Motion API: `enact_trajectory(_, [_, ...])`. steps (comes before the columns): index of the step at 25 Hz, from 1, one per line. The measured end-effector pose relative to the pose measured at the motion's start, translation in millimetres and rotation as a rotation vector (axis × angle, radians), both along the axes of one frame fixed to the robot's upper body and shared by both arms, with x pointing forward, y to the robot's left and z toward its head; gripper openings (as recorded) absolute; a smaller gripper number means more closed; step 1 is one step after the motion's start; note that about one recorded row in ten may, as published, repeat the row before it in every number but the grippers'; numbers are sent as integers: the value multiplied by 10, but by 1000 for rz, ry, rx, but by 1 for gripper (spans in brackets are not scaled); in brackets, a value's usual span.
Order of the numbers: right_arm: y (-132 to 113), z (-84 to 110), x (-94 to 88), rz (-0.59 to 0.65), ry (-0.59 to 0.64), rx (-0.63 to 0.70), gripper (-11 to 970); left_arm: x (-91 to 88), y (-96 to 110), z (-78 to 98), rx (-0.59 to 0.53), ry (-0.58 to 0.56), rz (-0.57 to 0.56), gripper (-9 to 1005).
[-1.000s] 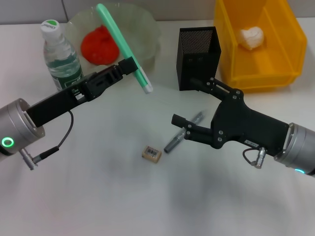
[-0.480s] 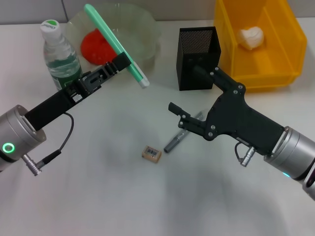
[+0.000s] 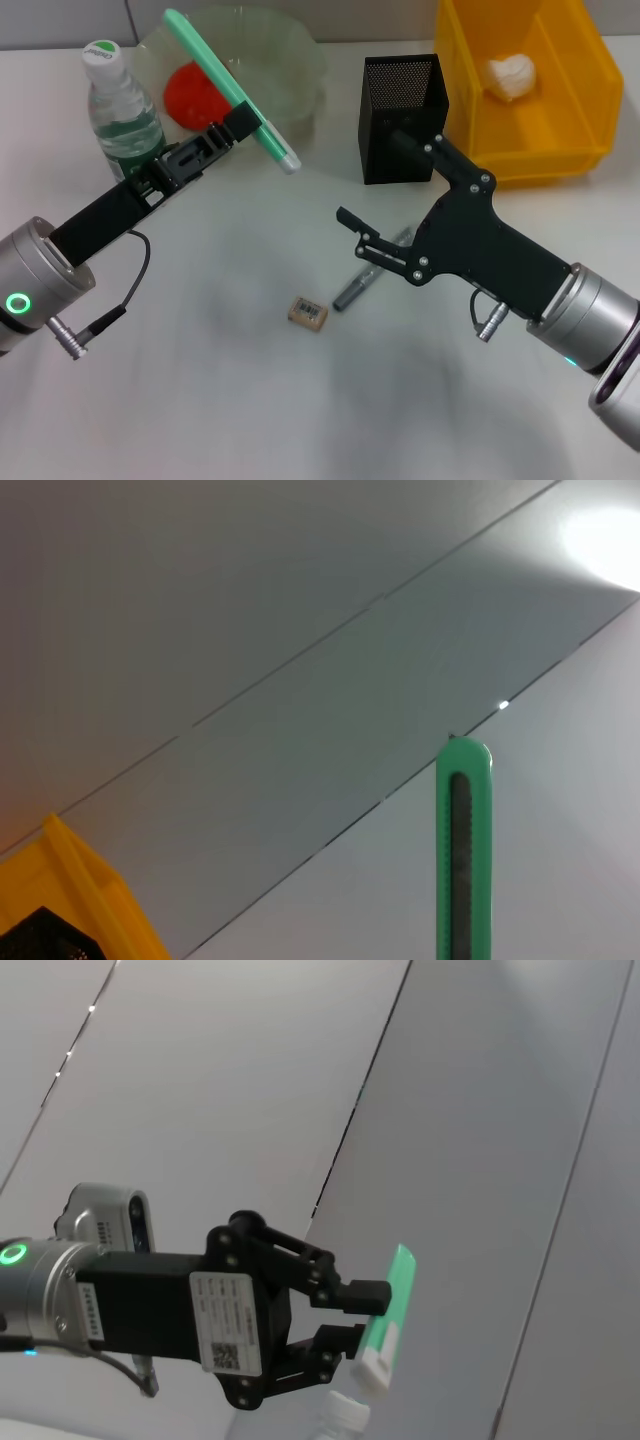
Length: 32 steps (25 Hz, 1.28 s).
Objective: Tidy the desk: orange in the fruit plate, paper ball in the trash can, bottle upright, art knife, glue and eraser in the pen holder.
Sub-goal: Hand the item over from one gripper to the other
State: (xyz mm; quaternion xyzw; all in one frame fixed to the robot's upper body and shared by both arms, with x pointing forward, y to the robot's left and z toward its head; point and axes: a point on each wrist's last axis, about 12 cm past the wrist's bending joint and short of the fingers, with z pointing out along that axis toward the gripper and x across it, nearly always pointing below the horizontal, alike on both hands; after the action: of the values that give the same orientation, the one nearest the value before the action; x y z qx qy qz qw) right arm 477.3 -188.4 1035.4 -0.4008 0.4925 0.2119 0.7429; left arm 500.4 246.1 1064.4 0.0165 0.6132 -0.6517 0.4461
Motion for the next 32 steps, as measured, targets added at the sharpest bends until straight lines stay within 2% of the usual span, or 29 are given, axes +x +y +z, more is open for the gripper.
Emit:
enact_trajectory(8, [104,-2,-4,-16,-62,-48,823,-7,-10,-32,-21,25,28,251])
enact_trajectory(22, [266,32,-30,-55,-264,-157,818,-49,-58,-147,-72,125,87,256])
enact_trajectory(32, [340,72,23,-68,-321,-182,815,-47,-102,-149,-109,152,89,259])
